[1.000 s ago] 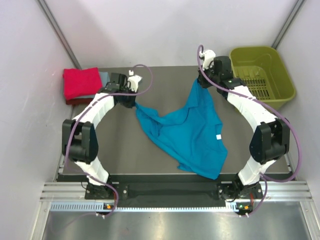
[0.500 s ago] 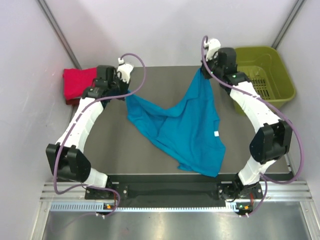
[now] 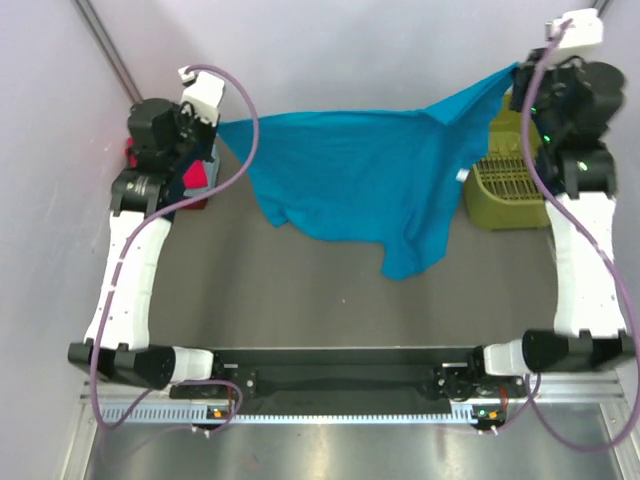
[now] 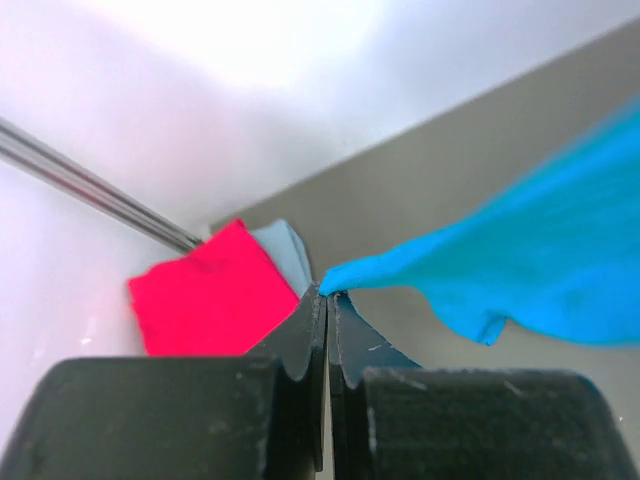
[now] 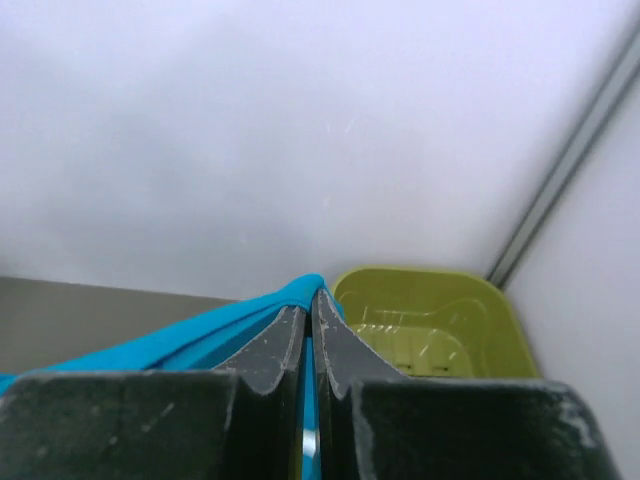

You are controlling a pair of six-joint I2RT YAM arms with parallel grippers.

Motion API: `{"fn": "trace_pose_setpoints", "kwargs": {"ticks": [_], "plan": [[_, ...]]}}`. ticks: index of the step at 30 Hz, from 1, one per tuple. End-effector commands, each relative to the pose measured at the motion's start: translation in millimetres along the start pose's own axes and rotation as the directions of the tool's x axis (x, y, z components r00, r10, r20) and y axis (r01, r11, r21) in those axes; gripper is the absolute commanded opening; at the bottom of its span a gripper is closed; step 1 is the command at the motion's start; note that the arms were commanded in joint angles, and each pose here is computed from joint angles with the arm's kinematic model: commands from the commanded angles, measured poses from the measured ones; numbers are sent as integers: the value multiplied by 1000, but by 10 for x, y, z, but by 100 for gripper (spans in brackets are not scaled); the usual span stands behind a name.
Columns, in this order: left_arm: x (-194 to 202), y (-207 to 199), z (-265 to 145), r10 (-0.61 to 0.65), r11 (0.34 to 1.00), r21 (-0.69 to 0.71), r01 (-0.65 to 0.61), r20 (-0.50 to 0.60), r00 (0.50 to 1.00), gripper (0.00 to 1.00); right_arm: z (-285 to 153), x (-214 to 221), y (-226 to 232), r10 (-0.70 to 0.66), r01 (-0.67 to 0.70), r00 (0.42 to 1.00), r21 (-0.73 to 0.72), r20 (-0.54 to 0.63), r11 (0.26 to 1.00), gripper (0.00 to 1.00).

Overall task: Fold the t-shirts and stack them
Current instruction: Flatten the tshirt out

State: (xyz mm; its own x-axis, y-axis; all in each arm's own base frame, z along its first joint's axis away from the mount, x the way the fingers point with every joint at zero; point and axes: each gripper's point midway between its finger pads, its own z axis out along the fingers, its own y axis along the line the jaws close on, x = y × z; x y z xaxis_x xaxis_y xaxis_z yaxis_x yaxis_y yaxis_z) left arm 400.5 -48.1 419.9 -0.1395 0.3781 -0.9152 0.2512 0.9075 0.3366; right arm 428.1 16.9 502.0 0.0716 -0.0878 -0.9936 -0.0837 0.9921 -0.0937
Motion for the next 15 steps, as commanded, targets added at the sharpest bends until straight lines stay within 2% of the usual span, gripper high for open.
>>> {"fn": "trace_pose_setpoints", "kwargs": {"ticks": [1, 2, 4, 5, 8, 13, 15], "plan": [[-416, 181, -604, 1, 996, -85, 12, 145, 989, 0, -853, -712, -57, -11, 4, 982, 38, 186, 999, 0], [-370, 111, -654, -21, 998, -60, 30, 148, 989, 0, -915, -568, -19, 1, -5, 988, 24, 155, 1000, 0], [-437, 61, -923, -36, 998, -48, 46, 203, 979, 0, -1247, -631, 64, 33, -33, 982, -5, 186, 999, 0], [-398, -31, -966, -57, 998, -8, 59, 204, 977, 0, -1311, -493, 83, 63, -60, 987, -26, 147, 998, 0], [-511, -147, -1329, -79, 996, 53, 69, 244, 967, 0, -1707, -572, 180, 123, -114, 981, -72, 147, 991, 0], [-706, -176, -1937, -62, 997, 65, 44, 315, 947, 0, -2495, -979, 234, 11, 3, 954, -48, 300, 999, 0], [-824, -129, -2173, -56, 998, 41, 44, 358, 932, 0, -2724, -1102, 225, 13, -4, 938, -26, 347, 1000, 0]]}}
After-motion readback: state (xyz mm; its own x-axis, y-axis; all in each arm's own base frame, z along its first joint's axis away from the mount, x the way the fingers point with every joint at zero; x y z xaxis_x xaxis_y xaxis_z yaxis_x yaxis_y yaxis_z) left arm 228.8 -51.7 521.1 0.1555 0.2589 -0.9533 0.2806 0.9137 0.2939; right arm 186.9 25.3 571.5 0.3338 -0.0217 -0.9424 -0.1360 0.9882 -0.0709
